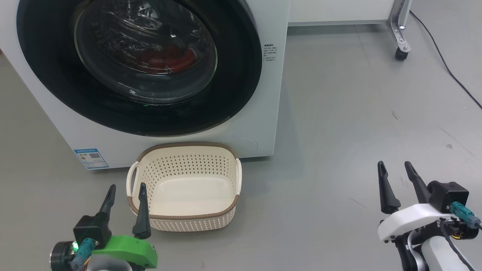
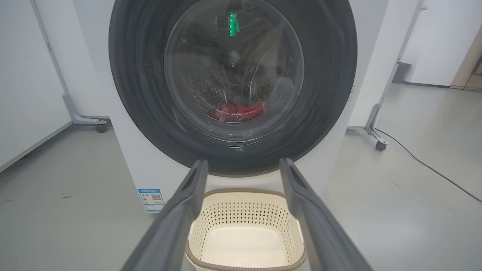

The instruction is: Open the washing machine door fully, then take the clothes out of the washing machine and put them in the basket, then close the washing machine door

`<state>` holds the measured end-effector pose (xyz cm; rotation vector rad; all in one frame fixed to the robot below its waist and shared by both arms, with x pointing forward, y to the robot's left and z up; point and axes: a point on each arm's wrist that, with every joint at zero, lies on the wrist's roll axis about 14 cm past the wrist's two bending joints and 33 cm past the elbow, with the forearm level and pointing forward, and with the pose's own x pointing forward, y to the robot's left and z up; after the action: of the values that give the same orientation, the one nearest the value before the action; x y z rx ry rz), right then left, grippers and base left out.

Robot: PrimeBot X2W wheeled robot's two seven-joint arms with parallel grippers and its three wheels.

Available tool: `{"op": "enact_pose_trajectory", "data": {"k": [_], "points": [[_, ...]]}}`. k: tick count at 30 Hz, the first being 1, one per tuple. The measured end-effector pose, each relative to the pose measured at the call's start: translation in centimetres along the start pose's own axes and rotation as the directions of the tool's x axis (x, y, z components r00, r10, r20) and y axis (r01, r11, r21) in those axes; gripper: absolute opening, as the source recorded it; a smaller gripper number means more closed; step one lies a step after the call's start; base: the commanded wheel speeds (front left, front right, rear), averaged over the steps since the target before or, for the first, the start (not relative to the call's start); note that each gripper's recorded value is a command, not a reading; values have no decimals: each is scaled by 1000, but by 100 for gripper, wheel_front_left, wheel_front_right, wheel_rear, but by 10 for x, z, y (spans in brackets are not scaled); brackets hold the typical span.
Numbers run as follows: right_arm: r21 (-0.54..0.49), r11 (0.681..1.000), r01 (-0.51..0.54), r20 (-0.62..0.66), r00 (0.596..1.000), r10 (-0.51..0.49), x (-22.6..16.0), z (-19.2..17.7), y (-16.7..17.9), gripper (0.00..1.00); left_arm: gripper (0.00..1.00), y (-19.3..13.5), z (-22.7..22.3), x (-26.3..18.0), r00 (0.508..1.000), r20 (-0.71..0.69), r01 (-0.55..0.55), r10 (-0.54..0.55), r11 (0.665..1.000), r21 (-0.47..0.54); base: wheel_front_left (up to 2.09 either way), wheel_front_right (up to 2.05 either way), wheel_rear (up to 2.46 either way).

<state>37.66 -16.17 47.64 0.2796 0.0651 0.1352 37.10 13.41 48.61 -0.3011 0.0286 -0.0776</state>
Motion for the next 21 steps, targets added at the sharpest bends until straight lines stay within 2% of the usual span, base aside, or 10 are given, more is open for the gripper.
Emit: {"op": "enact_pose_trajectory", "data": {"k": [5,21], "points": [[-55,998,-11,8,1000,11,0,1,3,100,100,-3,-3,-1,1000,1,10,-10,999,50,0,0,0],[-50,999,12,19,1000,-11,0,3,-2,100,100,3,-15,-2,999,-33,-28,29,999,47,0,0,0]]}}
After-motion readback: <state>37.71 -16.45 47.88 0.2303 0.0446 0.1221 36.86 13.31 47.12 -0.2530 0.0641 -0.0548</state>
